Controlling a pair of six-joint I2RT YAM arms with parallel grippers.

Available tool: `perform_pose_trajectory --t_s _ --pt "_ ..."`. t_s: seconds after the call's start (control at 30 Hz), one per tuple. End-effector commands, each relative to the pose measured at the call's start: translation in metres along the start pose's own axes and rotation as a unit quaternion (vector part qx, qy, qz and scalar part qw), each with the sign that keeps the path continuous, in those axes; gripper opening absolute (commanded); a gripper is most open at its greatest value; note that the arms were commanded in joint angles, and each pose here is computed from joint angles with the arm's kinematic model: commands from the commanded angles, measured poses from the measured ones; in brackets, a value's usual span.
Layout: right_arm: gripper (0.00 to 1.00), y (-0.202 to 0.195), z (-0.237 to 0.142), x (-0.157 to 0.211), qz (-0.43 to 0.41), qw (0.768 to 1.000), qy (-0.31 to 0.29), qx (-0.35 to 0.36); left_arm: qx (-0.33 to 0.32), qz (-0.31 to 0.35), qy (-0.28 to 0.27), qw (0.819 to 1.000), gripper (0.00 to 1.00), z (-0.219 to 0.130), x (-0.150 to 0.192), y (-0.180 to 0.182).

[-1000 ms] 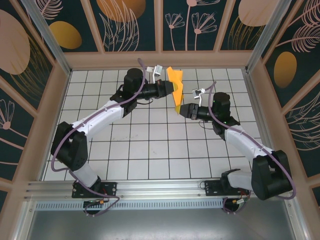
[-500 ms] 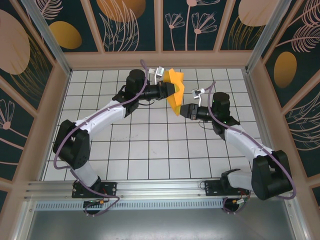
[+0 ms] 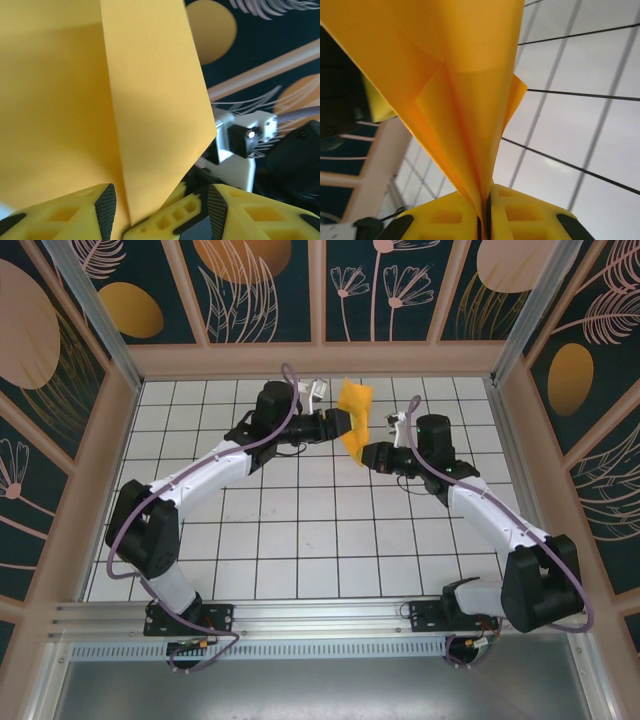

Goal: Fold a paper plane with a square sheet of paper (fold left side to right side)
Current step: Turn over the paper at the center of the table.

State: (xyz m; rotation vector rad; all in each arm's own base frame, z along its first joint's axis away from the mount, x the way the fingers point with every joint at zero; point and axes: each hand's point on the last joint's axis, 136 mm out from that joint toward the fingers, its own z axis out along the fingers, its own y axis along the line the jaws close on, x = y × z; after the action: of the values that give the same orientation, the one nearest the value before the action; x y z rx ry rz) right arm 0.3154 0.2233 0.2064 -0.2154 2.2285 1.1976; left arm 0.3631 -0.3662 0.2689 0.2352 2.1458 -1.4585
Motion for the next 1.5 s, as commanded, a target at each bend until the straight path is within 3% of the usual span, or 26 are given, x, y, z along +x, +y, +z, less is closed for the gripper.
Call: perform_pose_trajectory --t_s 0.0,0.17,0.27,0.47,0.7,0.83,1.03,1.17,1.23,1.47 --pt "0.13 -0.029 -0.004 0.001 -0.010 0.994 0.011 0.109 -0.062 0.051 -0.039 0.996 0.56 -0.027 -0.017 -0.007" --pt "0.13 -0.062 -0.021 0.000 -0.035 0.963 0.028 0.267 -0.173 0.078 -0.100 0.977 0.58 -0.071 -0.024 0.014" --pt "0.12 -0.077 -0.034 0.000 -0.070 0.926 0.043 0.369 -0.236 0.087 -0.147 0.957 0.58 -0.105 -0.026 0.028" --pt "0.12 -0.091 -0.045 0.008 -0.158 0.820 0.102 0.541 -0.319 0.087 -0.234 0.914 0.56 -0.169 -0.022 0.044" --pt "0.11 -0.104 -0.030 0.035 -0.268 0.690 0.190 0.645 -0.347 0.092 -0.310 0.880 0.54 -0.220 -0.027 0.035" --pt "0.11 -0.112 -0.012 0.057 -0.306 0.655 0.226 0.653 -0.350 0.097 -0.316 0.877 0.54 -0.226 -0.026 0.033" --pt "0.12 -0.124 0.015 0.087 -0.342 0.629 0.257 0.649 -0.347 0.098 -0.304 0.882 0.54 -0.218 -0.025 0.036" --pt "0.27 -0.121 0.027 0.101 -0.345 0.634 0.266 0.639 -0.343 0.100 -0.297 0.885 0.54 -0.213 -0.025 0.036" --pt "0.37 -0.114 0.034 0.110 -0.343 0.653 0.274 0.617 -0.340 0.101 -0.295 0.887 0.55 -0.211 -0.025 0.036" --pt "0.63 -0.074 0.051 0.135 -0.289 0.769 0.281 0.496 -0.328 0.092 -0.291 0.894 0.58 -0.206 -0.024 0.035"
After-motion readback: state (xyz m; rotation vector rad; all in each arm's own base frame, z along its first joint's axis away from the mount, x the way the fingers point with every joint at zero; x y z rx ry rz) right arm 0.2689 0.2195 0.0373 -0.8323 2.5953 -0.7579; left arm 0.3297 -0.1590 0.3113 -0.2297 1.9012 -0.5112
